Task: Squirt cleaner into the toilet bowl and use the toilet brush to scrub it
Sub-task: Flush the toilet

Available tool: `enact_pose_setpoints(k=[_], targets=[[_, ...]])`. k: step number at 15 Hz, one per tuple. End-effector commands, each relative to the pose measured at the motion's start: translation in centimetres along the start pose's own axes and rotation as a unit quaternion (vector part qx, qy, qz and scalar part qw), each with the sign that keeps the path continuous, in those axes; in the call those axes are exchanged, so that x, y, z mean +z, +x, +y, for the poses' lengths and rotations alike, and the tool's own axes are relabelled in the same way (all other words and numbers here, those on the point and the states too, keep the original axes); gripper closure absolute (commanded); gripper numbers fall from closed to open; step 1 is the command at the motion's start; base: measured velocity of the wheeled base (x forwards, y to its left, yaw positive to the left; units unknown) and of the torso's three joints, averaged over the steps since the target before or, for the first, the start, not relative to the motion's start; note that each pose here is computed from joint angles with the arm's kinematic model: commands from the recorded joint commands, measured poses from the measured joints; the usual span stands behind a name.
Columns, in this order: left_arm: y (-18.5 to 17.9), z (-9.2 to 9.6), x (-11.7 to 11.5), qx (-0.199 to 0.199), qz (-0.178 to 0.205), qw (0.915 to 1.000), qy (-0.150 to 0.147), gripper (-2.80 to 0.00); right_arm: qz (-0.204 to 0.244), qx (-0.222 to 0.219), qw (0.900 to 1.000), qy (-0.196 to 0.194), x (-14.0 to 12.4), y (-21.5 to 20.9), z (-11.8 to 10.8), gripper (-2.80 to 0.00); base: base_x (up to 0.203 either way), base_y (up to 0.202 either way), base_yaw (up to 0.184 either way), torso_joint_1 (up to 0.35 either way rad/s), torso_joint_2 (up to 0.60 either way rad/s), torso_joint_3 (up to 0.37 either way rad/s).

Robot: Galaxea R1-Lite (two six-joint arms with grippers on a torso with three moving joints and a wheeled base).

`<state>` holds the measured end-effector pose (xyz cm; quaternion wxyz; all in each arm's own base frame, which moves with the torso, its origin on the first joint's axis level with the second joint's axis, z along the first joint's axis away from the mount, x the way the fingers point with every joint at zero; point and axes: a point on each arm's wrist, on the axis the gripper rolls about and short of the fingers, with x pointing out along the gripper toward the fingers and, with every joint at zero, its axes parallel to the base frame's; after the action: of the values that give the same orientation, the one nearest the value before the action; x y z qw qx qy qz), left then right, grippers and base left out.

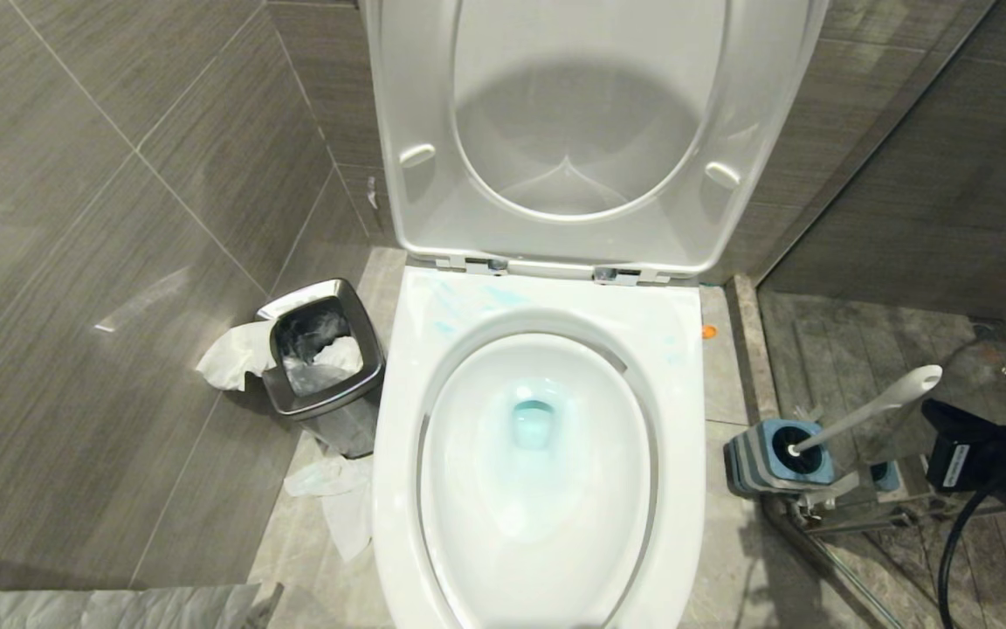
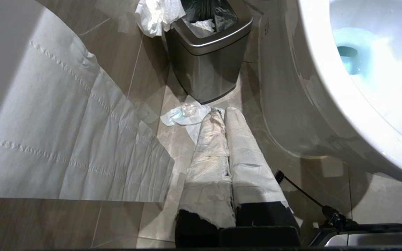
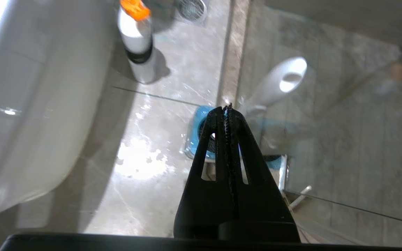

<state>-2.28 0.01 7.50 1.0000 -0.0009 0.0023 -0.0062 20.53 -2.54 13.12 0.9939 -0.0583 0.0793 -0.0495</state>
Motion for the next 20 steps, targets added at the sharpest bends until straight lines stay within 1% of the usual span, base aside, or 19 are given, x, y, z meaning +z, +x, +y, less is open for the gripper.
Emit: enact_pose_setpoints(k=[1,4,6,8,10,14,16,17,18,20], targets=[[0.0,0.0,0.0,0.000,0.001,1.0000,0.000,0.00,-0.039,0.020,0.999,-0.001,1.5,-1.9,0.0,0.00,0.000,0.000,0.000,0.000,0.00,0.000],[0.0,0.0,0.0,0.000,0.001,1.0000,0.000,0.00,-0.043,0.045,0.998,0.005,1.8,-4.6,0.1,0.00,0.000,0.000,0.000,0.000,0.00,0.000],[0.0,0.0,0.0,0.000,0.001,1.0000,0.000,0.00,-0.040,0.069,0.997,0.007,1.2,-6.7,0.3,0.00,0.000,0.000,0.000,0.000,0.00,0.000],[0.0,0.0,0.0,0.000,0.001,1.0000,0.000,0.00,-0.037,0.077,0.996,0.008,0.4,-8.7,0.5,0.00,0.000,0.000,0.000,0.000,0.00,0.000],[0.0,0.0,0.0,0.000,0.001,1.0000,0.000,0.00,-0.043,0.076,0.996,0.009,0.1,-10.3,0.5,0.00,0.000,0.000,0.000,0.000,0.00,0.000],[0.0,0.0,0.0,0.000,0.001,1.0000,-0.001,0.00,-0.074,0.070,0.995,0.008,-0.1,-14.2,0.6,0.00,0.000,0.000,0.000,0.000,0.00,0.000],[0.0,0.0,0.0,0.000,0.001,1.0000,-0.001,0.00,-0.073,0.070,0.995,0.008,-0.7,-16.5,0.7,0.00,0.000,0.000,0.000,0.000,0.00,0.000],[0.0,0.0,0.0,0.000,0.001,1.0000,-0.001,0.00,-0.058,0.070,0.996,0.012,-1.1,-17.4,0.8,0.00,0.000,0.000,0.000,0.000,0.00,0.000],[0.0,0.0,0.0,0.001,0.001,1.0000,-0.001,0.00,-0.052,0.067,0.996,0.017,-1.1,-18.0,0.8,0.00,0.000,0.000,0.000,0.000,0.00,0.000],[0.0,0.0,0.0,0.001,0.001,1.0000,-0.001,0.00,-0.075,0.066,0.995,0.022,-0.8,-18.6,0.7,0.00,0.000,0.000,0.000,0.000,0.00,0.000]])
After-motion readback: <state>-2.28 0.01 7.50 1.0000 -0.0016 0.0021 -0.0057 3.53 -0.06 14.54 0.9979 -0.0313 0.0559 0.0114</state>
